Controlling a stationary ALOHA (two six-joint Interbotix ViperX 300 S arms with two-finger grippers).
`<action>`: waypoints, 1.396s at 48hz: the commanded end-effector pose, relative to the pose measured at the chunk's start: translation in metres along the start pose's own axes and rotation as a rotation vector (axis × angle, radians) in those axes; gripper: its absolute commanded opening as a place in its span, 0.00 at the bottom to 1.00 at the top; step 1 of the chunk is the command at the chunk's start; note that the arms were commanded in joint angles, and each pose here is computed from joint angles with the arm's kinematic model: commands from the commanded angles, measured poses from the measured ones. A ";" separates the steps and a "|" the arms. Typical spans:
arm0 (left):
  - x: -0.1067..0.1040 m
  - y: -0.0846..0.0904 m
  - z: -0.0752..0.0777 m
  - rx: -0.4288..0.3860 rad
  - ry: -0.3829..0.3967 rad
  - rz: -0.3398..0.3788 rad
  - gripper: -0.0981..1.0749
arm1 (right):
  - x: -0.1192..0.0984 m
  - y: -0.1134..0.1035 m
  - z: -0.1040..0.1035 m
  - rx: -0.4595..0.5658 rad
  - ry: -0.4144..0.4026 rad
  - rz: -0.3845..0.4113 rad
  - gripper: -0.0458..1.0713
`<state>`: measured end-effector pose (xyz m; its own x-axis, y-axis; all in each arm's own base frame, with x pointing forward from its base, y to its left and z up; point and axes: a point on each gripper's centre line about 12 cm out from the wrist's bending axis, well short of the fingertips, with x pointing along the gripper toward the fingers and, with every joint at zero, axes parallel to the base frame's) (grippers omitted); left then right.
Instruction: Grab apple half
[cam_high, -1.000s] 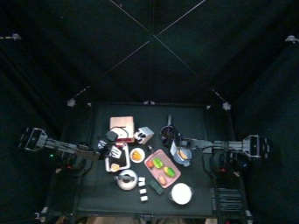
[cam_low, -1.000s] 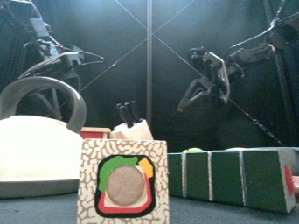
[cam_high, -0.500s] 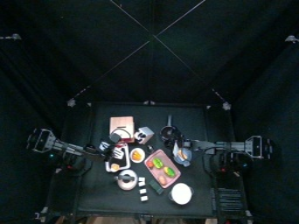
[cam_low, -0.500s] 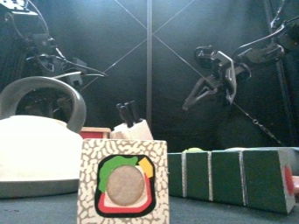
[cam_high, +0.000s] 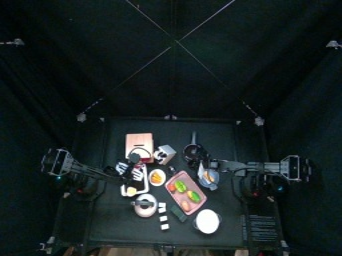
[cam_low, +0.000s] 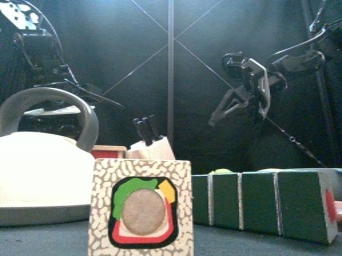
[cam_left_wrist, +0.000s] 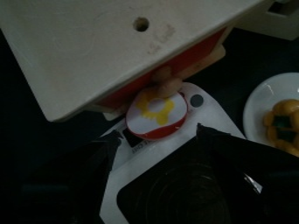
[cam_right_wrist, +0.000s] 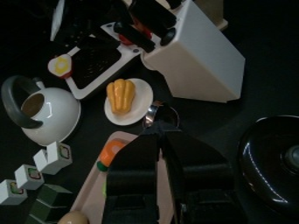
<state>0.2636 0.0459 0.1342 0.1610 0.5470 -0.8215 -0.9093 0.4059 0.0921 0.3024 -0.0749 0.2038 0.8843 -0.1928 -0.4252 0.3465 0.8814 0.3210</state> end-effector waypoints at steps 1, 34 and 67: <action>-0.001 -0.002 0.011 -0.034 -0.013 -0.014 0.95 | -0.002 0.001 0.008 -0.001 -0.030 0.006 0.37; 0.023 -0.001 0.008 -0.151 0.063 -0.036 0.95 | -0.002 0.000 0.007 -0.002 -0.028 0.004 0.37; 0.010 0.001 0.010 -0.174 0.055 -0.045 0.78 | -0.001 -0.002 0.006 0.000 -0.022 -0.002 0.37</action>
<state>0.2663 0.0611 0.1215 0.1611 0.4849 -0.8596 -0.9550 0.2964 -0.0117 0.3015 -0.0772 0.2013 0.8796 -0.1987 -0.4321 0.3552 0.8787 0.3188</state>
